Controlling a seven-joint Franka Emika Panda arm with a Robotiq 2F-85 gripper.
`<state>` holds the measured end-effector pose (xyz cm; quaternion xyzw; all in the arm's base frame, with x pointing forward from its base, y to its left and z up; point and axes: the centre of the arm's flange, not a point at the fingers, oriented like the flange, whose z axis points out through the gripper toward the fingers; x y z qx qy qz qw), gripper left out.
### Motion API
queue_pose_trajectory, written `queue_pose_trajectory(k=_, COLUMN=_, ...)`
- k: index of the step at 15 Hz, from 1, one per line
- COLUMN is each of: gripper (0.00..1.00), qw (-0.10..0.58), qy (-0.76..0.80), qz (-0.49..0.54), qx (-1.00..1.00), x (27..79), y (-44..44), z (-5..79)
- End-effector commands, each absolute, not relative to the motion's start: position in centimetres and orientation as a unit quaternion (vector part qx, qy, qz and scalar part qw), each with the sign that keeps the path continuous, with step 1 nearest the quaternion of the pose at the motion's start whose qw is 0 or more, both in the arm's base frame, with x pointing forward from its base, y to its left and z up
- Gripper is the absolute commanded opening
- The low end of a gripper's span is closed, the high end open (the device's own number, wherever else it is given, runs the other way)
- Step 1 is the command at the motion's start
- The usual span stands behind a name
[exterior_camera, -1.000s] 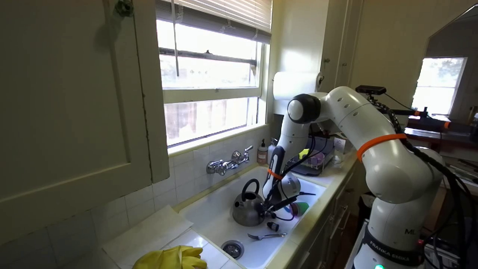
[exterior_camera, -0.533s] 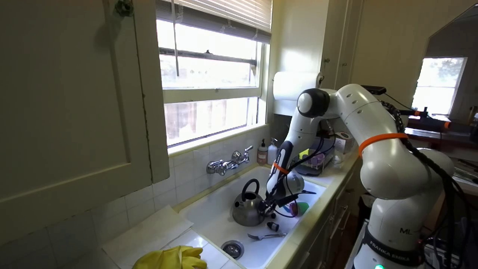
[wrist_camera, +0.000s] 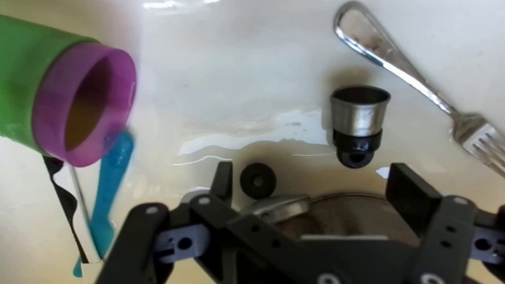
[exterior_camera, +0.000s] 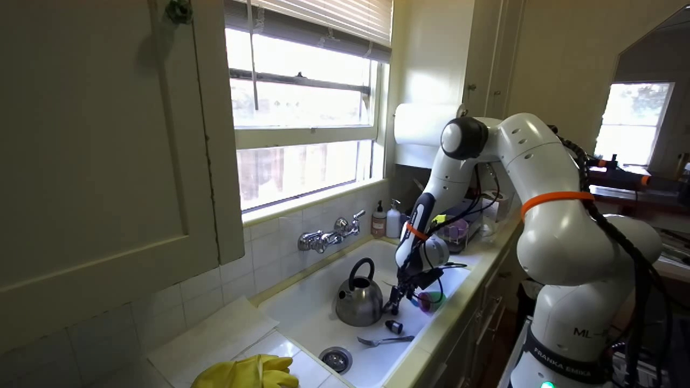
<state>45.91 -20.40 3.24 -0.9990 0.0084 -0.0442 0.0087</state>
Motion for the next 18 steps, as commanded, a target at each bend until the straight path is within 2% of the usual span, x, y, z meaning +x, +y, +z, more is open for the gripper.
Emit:
queue_pose_trajectory(k=1, gripper=1.00, qw=-0.019, qy=-0.018, qz=-0.019, qx=-0.999, x=45.8, y=-21.3, z=2.8)
queue_pose_trajectory(k=2, gripper=1.00, qw=-0.006, qy=-0.002, qz=-0.035, qx=-0.999, x=45.7, y=-21.1, z=3.1)
queue_pose_trajectory(k=10, gripper=1.00, qw=-0.033, qy=-0.007, qz=-0.032, qx=-0.999, x=45.8, y=-21.3, z=2.9)
queue_pose_trajectory(k=18, gripper=1.00, qw=-0.019, qy=-0.077, qz=-0.041, qx=-0.996, x=46.1, y=-22.5, z=0.1)
